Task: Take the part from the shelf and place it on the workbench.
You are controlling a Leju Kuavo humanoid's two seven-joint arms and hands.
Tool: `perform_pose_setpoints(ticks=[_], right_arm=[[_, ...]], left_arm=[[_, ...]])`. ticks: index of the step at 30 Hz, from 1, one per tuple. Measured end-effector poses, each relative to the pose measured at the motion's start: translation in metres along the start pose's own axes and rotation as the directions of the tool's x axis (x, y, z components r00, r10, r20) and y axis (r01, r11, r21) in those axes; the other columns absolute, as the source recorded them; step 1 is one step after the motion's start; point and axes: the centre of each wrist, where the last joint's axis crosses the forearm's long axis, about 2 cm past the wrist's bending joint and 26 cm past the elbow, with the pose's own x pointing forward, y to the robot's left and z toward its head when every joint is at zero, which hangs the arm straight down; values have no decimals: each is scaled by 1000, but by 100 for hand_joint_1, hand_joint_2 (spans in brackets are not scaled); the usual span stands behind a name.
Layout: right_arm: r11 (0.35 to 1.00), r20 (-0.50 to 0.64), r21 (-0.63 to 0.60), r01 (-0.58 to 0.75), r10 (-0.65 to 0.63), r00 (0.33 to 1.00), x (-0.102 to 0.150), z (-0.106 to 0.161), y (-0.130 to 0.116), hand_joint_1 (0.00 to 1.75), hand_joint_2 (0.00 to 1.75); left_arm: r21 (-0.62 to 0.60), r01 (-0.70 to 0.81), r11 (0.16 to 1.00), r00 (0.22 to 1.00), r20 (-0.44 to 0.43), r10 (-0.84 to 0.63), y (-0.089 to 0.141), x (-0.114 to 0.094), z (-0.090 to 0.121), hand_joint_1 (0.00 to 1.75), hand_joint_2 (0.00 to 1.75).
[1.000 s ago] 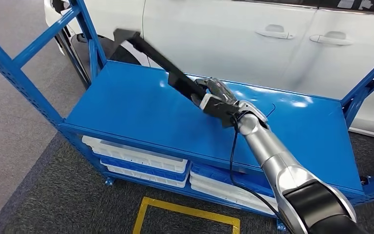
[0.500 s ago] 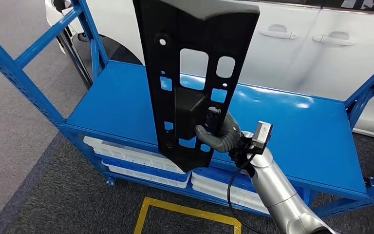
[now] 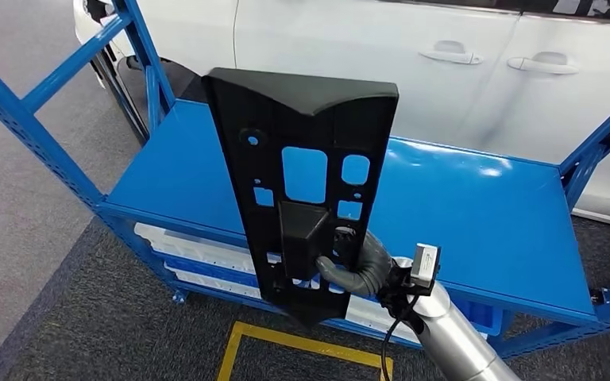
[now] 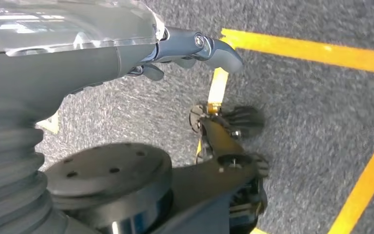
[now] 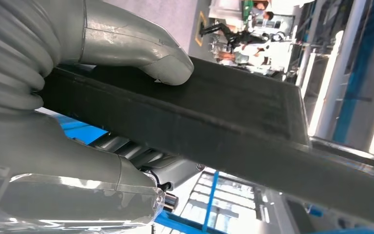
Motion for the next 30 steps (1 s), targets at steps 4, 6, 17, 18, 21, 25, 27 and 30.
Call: perform_pose_setpoints(ticks=[4,6,17,18,21,25,27,30], right_arm=[[1000,-20,-20,-5,4,1000,0,14,6,141,175],[1000,-29,-30,-6,5,1000,0,22,10,141,175],[995,-52,-93,-21,16,999,3,36,15,141,175],[995,-56,-98,-25,19,998,4,37,14,141,175],[993,-62,-115,-32,25,998,6,38,12,141,175],[990,-73,-137,-44,34,997,7,41,12,141,175],[987,-79,-147,-60,49,996,8,42,13,141,175],[984,-82,-161,-81,69,994,11,44,13,141,175]], left_arm=[[-1,2,1000,1000,-8,-2,0,0,0,0,175],[-4,6,1000,1000,-10,-6,-1,0,0,0,175],[-17,10,1000,1000,-23,-10,-2,-4,1,0,175],[-19,10,1000,1000,-25,-11,-3,-4,1,0,175],[-22,12,1000,1000,-29,-13,-3,-6,2,0,175],[-24,20,1000,999,-32,-21,-3,-6,2,0,175],[-25,23,999,999,-32,-24,-3,-5,1,0,175],[-26,31,999,999,-26,-32,-3,-2,1,0,175]])
